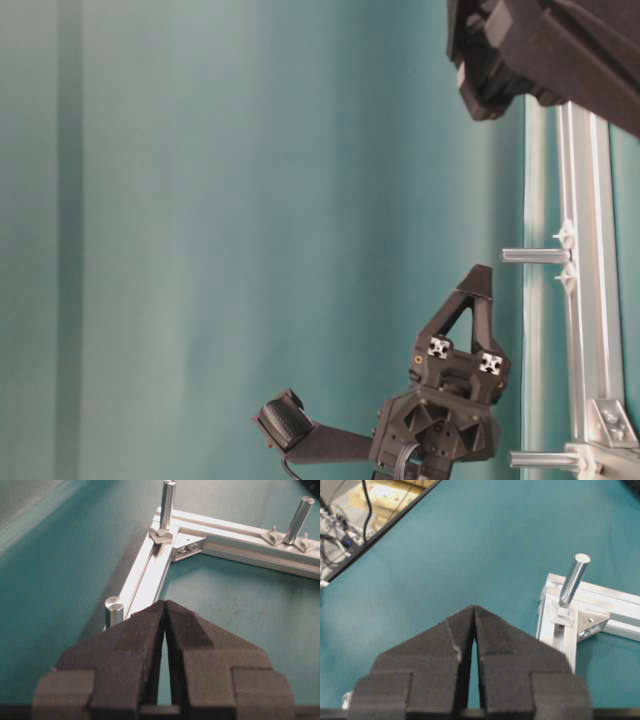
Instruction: Move the cable alternately left and right between 8 pins so it hooks onto each one.
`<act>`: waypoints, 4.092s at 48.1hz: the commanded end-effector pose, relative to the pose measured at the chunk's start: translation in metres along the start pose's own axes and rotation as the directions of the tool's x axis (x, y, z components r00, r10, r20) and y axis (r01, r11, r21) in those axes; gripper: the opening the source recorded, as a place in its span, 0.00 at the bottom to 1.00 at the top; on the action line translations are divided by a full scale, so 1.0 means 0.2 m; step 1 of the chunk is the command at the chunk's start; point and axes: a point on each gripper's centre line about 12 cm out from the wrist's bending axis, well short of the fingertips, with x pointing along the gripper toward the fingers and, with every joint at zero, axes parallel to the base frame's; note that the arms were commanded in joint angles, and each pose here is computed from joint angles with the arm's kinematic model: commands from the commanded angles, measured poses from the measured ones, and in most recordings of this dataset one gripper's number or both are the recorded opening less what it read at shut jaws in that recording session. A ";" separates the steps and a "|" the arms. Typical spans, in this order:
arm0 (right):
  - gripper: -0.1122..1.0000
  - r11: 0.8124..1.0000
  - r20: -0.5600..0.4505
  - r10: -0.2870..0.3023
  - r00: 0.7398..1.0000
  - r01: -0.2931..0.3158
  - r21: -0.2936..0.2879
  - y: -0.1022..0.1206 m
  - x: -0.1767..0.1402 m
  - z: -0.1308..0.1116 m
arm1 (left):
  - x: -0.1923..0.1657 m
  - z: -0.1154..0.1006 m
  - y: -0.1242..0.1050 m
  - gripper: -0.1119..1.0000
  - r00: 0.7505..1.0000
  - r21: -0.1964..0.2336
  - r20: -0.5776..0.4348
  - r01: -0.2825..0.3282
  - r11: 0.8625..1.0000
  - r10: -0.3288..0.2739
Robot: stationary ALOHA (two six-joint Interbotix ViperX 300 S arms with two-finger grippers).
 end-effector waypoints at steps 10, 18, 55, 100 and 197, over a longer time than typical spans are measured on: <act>0.10 0.999 -0.119 0.043 0.992 -0.043 0.003 0.07 0.02 0.17 | -0.13 0.27 -0.21 0.16 0.992 0.058 0.017 0.126 0.990 -0.127; 0.10 0.997 -0.286 0.072 0.956 -0.081 -0.019 0.14 0.01 0.20 | -0.29 0.39 -0.27 0.16 0.985 0.067 0.007 0.171 0.983 -0.171; 0.68 0.985 -0.471 0.168 0.866 -0.170 0.039 0.41 0.13 -0.06 | -0.69 0.34 -0.25 0.70 0.975 0.068 -0.031 0.221 0.973 -0.219; 0.27 0.989 -0.553 0.143 0.821 -0.144 0.043 0.38 0.11 -0.08 | -0.79 0.30 -0.32 0.70 0.956 0.079 -0.072 0.290 0.954 -0.285; 0.27 0.566 -0.612 -0.302 0.731 0.654 0.501 -0.42 0.23 0.25 | -1.23 0.14 -0.20 0.69 0.935 0.112 -0.124 0.346 0.932 -0.332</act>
